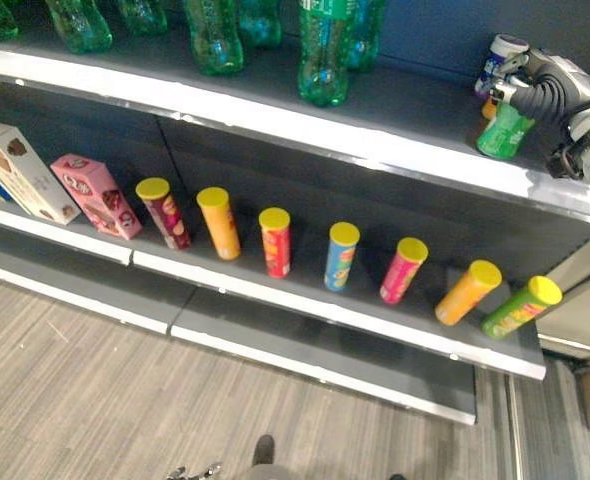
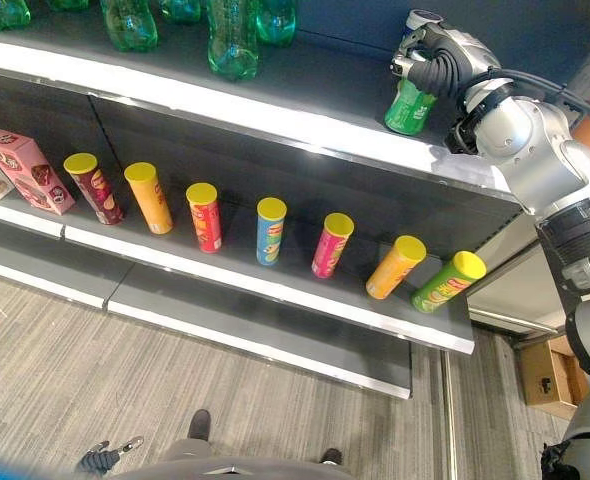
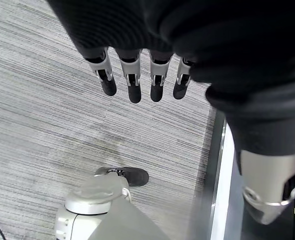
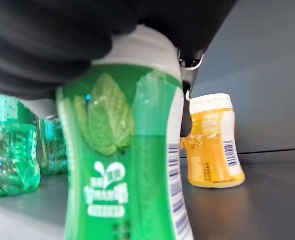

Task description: Put the goods on the table back onto the shelves and tidy them up.

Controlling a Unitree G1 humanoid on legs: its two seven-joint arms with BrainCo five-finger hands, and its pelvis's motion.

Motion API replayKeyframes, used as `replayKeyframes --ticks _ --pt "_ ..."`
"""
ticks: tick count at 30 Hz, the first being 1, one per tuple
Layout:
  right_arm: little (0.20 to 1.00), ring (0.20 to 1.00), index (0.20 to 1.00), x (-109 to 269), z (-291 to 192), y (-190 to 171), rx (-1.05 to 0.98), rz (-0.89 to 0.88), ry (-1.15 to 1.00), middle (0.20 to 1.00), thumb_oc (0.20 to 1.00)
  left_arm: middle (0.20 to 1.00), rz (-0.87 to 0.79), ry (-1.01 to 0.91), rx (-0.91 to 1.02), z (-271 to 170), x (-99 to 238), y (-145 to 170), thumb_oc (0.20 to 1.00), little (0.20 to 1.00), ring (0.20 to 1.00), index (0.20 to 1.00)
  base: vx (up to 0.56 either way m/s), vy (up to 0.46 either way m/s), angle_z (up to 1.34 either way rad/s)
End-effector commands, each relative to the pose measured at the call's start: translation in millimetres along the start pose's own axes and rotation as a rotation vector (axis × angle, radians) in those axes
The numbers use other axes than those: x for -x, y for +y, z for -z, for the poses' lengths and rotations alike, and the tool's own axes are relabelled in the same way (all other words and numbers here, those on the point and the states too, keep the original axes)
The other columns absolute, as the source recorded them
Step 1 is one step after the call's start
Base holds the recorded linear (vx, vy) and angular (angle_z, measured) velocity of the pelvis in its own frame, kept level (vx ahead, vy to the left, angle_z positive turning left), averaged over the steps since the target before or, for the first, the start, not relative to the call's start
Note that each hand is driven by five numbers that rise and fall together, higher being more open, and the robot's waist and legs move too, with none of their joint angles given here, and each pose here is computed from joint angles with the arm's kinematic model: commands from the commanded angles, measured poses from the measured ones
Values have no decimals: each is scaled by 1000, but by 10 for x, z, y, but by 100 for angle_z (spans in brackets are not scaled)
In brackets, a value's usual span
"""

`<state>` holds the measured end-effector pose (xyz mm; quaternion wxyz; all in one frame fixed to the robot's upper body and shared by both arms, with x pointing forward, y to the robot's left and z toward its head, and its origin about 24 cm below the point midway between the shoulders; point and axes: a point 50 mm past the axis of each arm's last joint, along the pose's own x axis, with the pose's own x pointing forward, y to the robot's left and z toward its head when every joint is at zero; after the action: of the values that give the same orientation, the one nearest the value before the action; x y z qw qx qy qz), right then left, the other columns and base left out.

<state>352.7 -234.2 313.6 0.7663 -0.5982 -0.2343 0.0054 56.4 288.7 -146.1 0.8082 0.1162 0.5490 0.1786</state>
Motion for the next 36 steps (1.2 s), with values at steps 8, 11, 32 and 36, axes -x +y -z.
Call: replayKeyframes --ticks 8,11,32,36 --pt "200 200 200 -18 -28 -357 144 38 -6 200 200 1000 -6 -85 -6 -276 -46 -13 1000 1000 1000 1000 1 -1 1" --pt "200 200 200 -13 -9 -371 162 35 2 200 200 1000 -10 -86 0 -272 -46 -5 1000 1000 1000 1000 0 0 0" --pt "200 200 200 3 65 -277 158 5 31 200 200 1000 -4 -97 1 -283 -41 1 1000 1000 1000 1000 0 0 0" --pt "1000 1000 1000 -9 76 -281 168 16 40 1000 1000 1000 -7 -98 9 -287 -42 4 1000 1000 1000 1000 0 0 0"
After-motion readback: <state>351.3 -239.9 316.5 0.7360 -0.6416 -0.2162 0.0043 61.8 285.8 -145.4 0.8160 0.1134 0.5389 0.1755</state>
